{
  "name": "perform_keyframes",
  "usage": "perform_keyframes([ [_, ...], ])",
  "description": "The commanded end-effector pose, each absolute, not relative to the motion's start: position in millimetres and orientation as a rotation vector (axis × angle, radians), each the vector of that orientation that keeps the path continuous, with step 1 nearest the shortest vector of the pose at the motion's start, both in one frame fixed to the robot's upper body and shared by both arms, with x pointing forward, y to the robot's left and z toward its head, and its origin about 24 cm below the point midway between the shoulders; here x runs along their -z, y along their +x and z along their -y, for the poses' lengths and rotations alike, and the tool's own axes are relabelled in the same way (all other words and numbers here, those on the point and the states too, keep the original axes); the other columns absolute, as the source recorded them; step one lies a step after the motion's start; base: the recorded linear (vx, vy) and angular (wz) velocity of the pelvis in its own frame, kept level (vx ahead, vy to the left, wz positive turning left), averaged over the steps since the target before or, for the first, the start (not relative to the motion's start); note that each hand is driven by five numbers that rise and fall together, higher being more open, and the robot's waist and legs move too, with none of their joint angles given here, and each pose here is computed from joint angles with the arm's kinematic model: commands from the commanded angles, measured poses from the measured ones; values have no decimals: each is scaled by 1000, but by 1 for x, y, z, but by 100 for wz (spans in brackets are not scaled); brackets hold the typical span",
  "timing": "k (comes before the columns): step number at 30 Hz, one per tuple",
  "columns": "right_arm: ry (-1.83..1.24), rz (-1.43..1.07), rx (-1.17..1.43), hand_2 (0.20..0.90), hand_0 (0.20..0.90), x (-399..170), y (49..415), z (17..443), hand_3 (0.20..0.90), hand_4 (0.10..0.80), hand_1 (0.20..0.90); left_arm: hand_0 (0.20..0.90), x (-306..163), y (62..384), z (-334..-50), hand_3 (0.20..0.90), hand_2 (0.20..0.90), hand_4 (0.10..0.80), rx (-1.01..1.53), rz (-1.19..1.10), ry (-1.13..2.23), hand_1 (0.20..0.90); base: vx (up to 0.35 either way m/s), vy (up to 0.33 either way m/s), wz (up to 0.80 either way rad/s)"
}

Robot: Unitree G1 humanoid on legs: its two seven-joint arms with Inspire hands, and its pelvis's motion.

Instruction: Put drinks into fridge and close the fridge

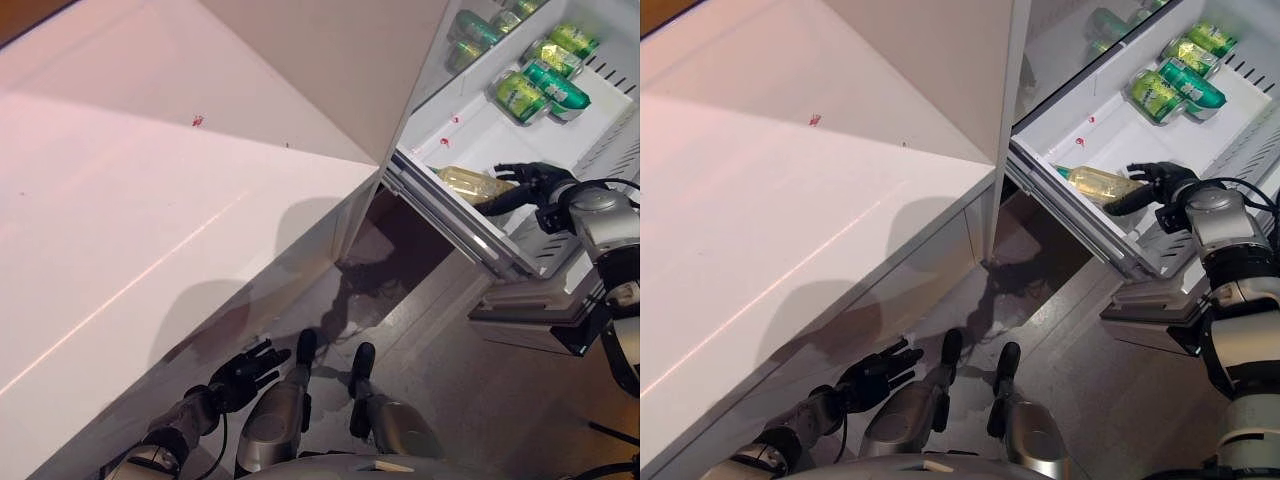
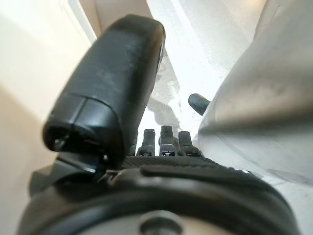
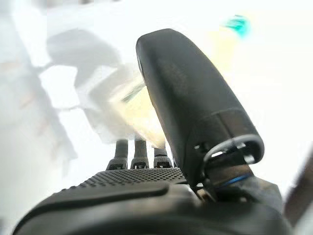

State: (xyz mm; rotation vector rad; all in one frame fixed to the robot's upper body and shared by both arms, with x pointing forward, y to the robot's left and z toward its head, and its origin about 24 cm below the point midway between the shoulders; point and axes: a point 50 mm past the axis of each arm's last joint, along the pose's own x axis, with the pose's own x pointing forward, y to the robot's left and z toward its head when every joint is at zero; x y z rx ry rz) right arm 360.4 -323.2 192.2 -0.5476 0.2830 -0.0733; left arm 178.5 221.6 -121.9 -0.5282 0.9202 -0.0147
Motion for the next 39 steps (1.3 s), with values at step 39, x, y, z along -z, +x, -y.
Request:
perform_keyframes([
  [39, 401, 175, 606, 900, 900, -130, 311, 349, 900, 800, 900, 900, 154, 113, -212, 900, 900, 800, 37, -1170, -315, 900, 3, -4, -6],
])
